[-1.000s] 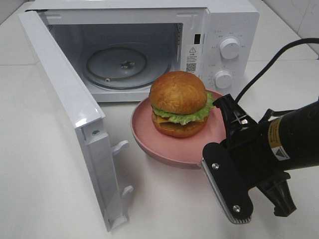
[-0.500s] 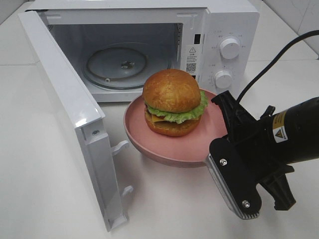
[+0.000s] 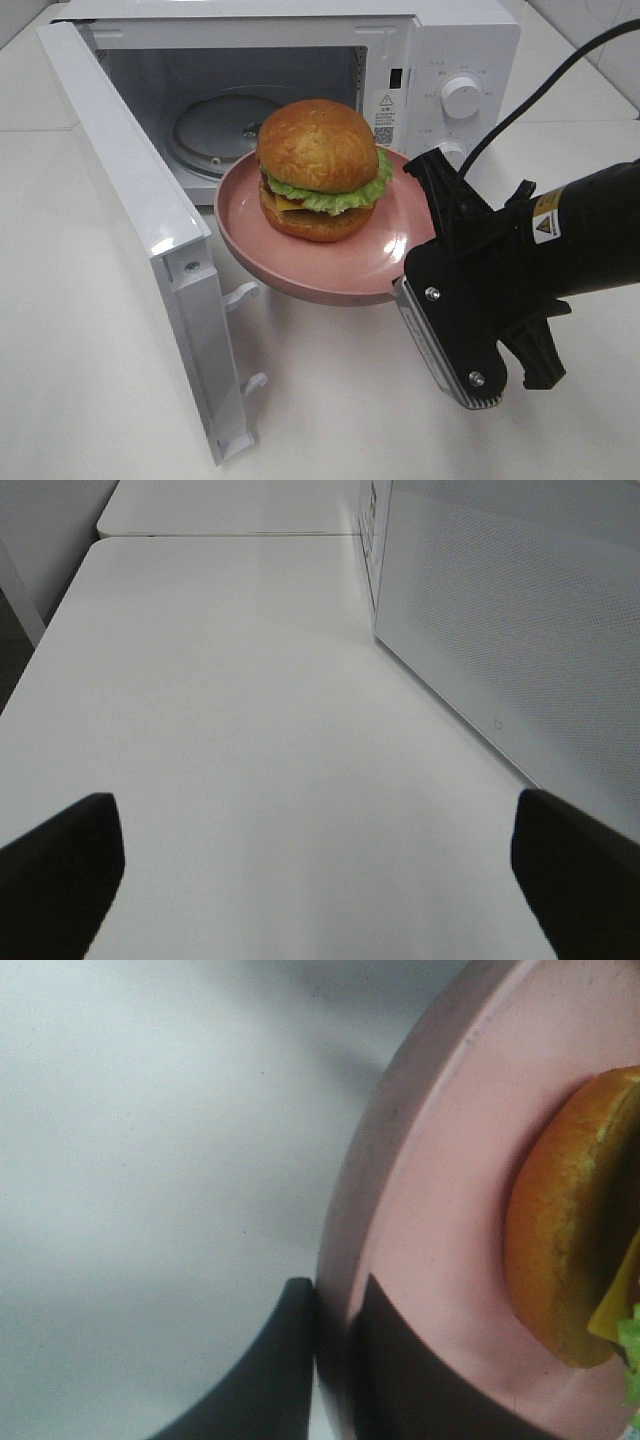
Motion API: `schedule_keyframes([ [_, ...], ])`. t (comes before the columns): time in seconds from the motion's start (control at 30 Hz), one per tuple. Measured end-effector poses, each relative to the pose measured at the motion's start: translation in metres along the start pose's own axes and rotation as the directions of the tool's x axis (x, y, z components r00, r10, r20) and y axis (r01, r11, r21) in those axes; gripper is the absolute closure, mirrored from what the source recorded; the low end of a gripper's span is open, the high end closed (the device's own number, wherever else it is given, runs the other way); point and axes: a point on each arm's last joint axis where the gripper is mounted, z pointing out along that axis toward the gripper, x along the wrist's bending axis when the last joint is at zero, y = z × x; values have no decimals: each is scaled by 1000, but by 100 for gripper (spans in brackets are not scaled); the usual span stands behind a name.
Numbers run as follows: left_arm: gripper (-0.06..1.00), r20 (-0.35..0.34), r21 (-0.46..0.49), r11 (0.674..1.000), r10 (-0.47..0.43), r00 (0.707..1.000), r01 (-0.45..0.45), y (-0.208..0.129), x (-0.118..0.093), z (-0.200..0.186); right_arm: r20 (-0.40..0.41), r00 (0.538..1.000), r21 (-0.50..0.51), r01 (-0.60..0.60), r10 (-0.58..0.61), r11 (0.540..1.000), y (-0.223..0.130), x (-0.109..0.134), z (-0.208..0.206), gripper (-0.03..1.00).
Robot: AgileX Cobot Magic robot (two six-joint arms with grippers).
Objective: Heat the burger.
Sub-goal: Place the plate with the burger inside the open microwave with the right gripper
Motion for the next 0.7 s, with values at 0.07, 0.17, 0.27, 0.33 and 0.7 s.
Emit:
schedule_keyframes([
  [0.07,-3,0,0,1000,0,1000,0,0,0,0,-1,1000,1,8,-8,1000,0,0,0,90],
  [0.17,-3,0,0,1000,0,1000,0,0,0,0,-23,999,5,28,-28,1000,-1,3,6,90],
  [0.27,-3,0,0,1000,0,1000,0,0,0,0,-38,999,5,33,-33,999,-1,4,10,90],
  [0.33,-3,0,0,1000,0,1000,0,0,0,0,-41,999,5,33,-33,999,-1,3,13,90],
  [0.7,-3,0,0,1000,0,1000,0,0,0,0,-31,999,6,39,-39,999,-1,-21,37,90],
])
